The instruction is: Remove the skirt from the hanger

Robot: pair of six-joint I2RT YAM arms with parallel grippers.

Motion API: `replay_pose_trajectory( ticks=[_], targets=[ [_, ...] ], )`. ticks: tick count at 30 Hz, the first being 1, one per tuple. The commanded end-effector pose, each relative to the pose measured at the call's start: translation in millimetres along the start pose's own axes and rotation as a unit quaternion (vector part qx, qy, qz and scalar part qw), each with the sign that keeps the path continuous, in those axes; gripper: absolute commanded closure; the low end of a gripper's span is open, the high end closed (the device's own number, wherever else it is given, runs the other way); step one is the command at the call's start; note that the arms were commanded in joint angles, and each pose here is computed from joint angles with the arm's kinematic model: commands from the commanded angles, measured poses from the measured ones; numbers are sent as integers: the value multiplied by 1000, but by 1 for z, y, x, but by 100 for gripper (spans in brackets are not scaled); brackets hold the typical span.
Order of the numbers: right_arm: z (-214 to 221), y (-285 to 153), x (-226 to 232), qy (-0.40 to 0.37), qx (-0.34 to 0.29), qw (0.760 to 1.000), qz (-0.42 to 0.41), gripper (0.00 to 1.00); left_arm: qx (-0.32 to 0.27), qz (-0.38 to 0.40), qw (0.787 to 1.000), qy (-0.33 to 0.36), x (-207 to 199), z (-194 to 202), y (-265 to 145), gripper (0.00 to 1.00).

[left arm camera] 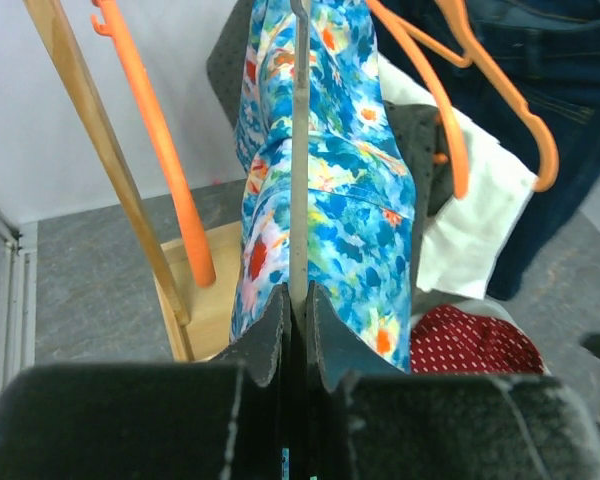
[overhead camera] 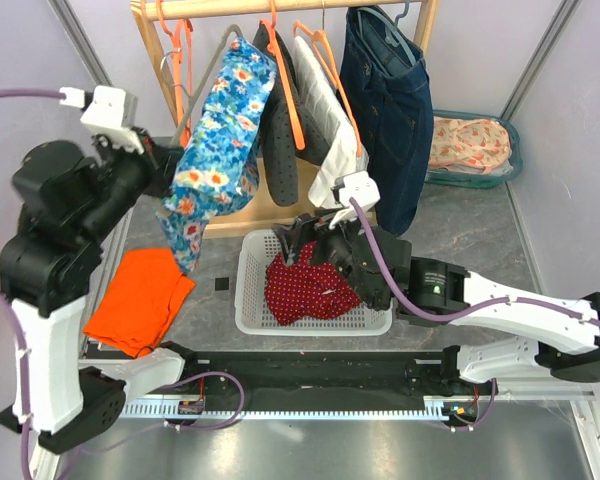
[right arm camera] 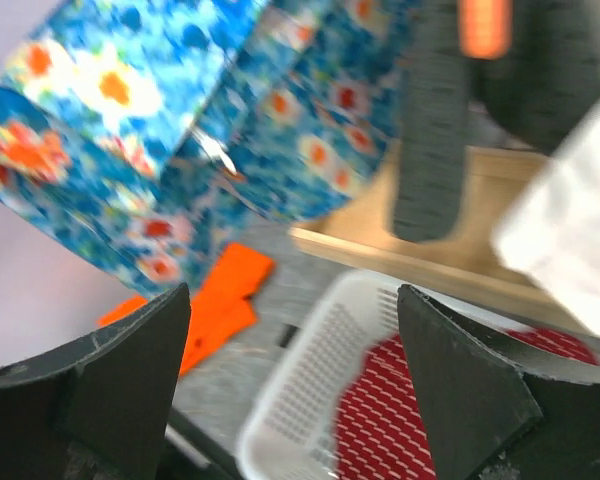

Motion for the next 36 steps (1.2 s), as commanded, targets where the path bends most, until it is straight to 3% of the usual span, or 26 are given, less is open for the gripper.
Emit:
replay_pose_trajectory(
  ticks=[1,4,13,22,25,33,36],
  targets=[
    [-35,7,56,88,-45,989,-106,9,-17,48,999,-2,-13,-13,-30,98],
    [-31,21,68,115,-51,984,-127,9,-13,63,998,-8,-18,-10,-44,98],
    [-36,67,49,283,-59,927,-237,9,-22,82,996,-15,-23,-9,-66,98],
    [-27,99,66,322,-32,899,-294,12,-19,91,995,-21,-26,-8,-66,98],
    [-29,100,71,332,-33,891,-310,14,-16,90,996,-21,-26,-6,-65,98],
    [-54,70,93,374,-44,826,-419,31,-7,92,996,-22,-27,-1,-58,98],
    [-65,62,101,369,-44,817,-441,34,-1,89,996,-21,-26,3,-56,98]
  ],
)
Point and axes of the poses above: each gripper's point midway between its finger pads, its own y axis out along the fingers, its own x axis along the line the jaws close on, z = x × y, the point moved 2 cm from there along -y, back along the fingers, and after that the axes turned 3 degrees about y, right-handed, at the moved point
